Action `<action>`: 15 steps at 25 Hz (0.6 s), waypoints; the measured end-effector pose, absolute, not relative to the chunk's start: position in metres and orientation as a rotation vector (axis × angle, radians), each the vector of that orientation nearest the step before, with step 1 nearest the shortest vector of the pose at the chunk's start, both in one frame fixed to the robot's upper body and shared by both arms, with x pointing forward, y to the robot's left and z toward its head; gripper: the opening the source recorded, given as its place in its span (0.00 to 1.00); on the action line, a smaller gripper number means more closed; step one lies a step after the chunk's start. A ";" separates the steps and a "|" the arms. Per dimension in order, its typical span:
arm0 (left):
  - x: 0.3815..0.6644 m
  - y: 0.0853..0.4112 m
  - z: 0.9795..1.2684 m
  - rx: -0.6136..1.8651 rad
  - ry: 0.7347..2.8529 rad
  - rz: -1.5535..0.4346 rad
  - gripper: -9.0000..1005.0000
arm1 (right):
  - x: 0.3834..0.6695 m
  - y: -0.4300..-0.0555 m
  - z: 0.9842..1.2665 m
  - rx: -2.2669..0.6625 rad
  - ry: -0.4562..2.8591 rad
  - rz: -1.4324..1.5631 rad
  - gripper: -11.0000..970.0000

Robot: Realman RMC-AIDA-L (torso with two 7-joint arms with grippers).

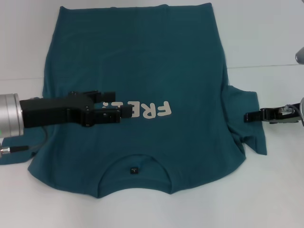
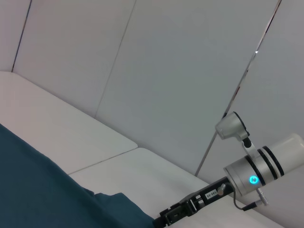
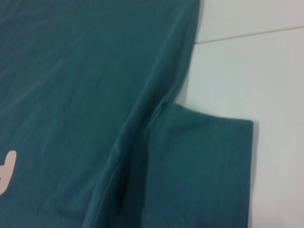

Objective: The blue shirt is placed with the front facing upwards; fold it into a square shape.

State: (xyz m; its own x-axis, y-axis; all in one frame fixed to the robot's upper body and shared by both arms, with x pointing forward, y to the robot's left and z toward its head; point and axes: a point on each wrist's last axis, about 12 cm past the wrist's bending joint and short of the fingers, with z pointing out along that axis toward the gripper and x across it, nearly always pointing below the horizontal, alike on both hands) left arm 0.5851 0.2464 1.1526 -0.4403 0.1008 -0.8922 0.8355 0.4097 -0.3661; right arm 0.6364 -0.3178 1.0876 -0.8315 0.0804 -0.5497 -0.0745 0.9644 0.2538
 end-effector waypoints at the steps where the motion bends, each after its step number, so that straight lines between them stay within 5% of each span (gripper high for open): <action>1: 0.585 0.247 1.153 0.807 1.823 -1.096 0.87 | 0.637 -0.317 1.088 0.002 2.528 0.354 0.97; 11: 0.585 0.248 1.153 0.804 1.821 -1.094 0.87 | 0.638 -0.315 1.087 -0.006 2.525 0.349 0.78; 15: 0.585 0.249 1.154 0.806 1.819 -1.090 0.87 | 0.639 -0.314 1.088 -0.007 2.520 0.346 0.78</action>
